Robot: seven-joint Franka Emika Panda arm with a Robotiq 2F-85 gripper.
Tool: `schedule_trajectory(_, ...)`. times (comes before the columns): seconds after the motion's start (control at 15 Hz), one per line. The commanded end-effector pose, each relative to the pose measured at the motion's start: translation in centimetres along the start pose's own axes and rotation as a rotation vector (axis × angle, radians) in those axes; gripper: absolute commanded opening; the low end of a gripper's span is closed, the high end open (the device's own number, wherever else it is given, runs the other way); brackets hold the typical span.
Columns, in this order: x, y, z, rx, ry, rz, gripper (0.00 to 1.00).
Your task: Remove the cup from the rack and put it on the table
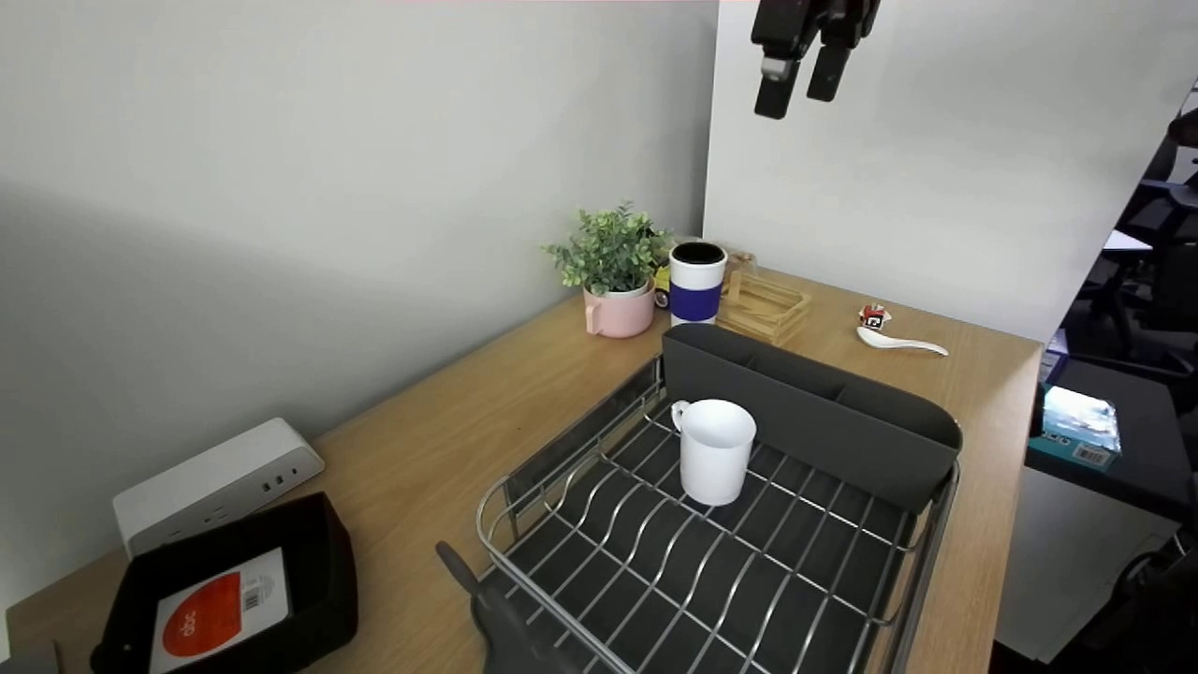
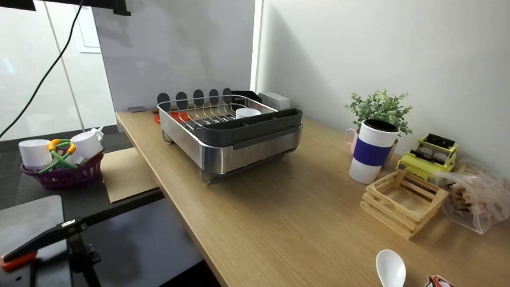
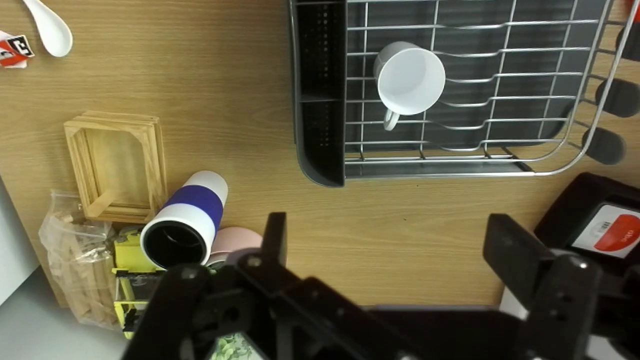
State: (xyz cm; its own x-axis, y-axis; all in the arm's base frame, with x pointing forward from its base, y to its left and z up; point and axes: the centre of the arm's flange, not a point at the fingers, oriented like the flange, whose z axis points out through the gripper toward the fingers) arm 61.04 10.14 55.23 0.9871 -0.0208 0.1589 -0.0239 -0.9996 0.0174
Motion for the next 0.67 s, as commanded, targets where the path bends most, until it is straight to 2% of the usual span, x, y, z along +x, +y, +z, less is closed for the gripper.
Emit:
schedule_trajectory(0.0,2.8,-0.5,0.8,0.027,-0.045,-0.029,1.0)
schedule_trajectory(0.6,6.4,-2.6,4.2,-0.001,-0.18,-0.094,1.0)
